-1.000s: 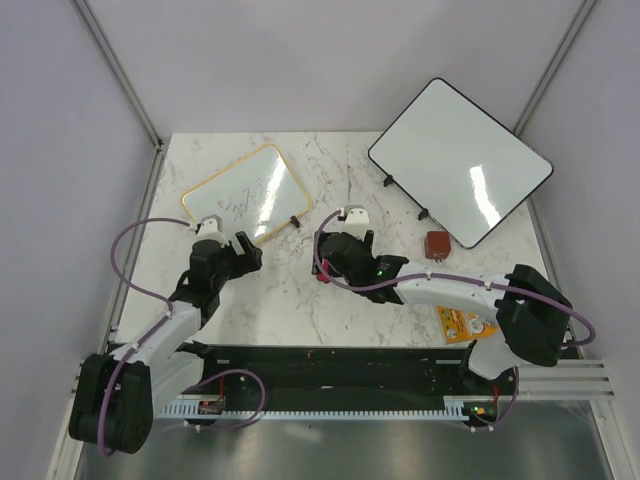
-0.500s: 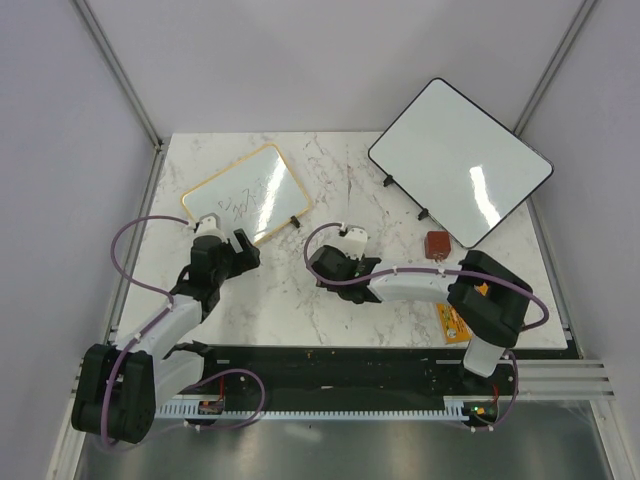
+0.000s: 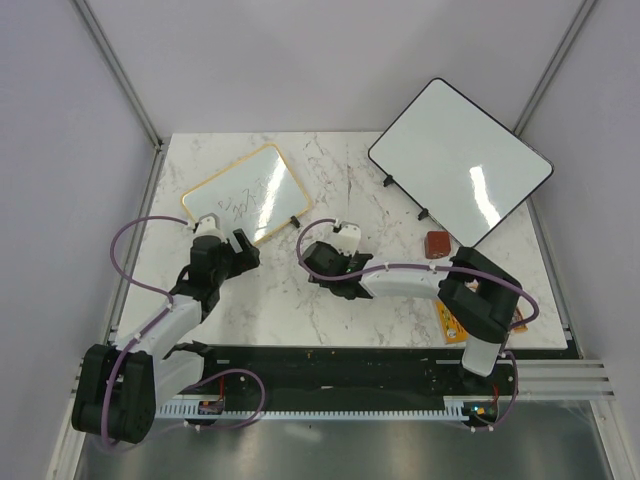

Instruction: Erase the whiteboard

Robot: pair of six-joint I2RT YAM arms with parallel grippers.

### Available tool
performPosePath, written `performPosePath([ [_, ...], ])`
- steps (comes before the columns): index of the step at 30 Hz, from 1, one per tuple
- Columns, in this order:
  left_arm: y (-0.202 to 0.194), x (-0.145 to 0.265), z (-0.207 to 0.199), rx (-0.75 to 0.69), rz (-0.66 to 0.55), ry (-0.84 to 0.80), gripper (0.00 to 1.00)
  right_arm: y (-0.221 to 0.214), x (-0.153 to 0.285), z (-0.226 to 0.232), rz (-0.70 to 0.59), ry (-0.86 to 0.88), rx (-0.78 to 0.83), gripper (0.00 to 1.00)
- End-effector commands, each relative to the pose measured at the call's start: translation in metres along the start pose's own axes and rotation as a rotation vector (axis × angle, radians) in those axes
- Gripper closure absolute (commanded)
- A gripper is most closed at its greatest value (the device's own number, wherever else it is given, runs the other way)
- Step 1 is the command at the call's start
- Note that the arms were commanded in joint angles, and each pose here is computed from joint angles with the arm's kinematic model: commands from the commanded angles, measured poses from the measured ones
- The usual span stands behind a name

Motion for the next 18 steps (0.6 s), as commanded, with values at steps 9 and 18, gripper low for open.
performPosePath([
  [9, 0.013, 0.000, -0.006, 0.035, -0.040, -0.015, 0.01, 0.018, -0.025, 0.011, -0.024, -0.061, -0.031, 0.40],
  [18, 0.012, -0.001, -0.008, 0.035, -0.038, -0.029, 0.01, 0.025, -0.036, -0.012, -0.029, -0.128, -0.015, 0.41],
])
Point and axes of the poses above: each gripper's point midway between its finger pads, its own x axis back along the fingers, its own z axis along the line the jaws close on, y = z × x, the point moved 1 cm from there along x, back along the fingers
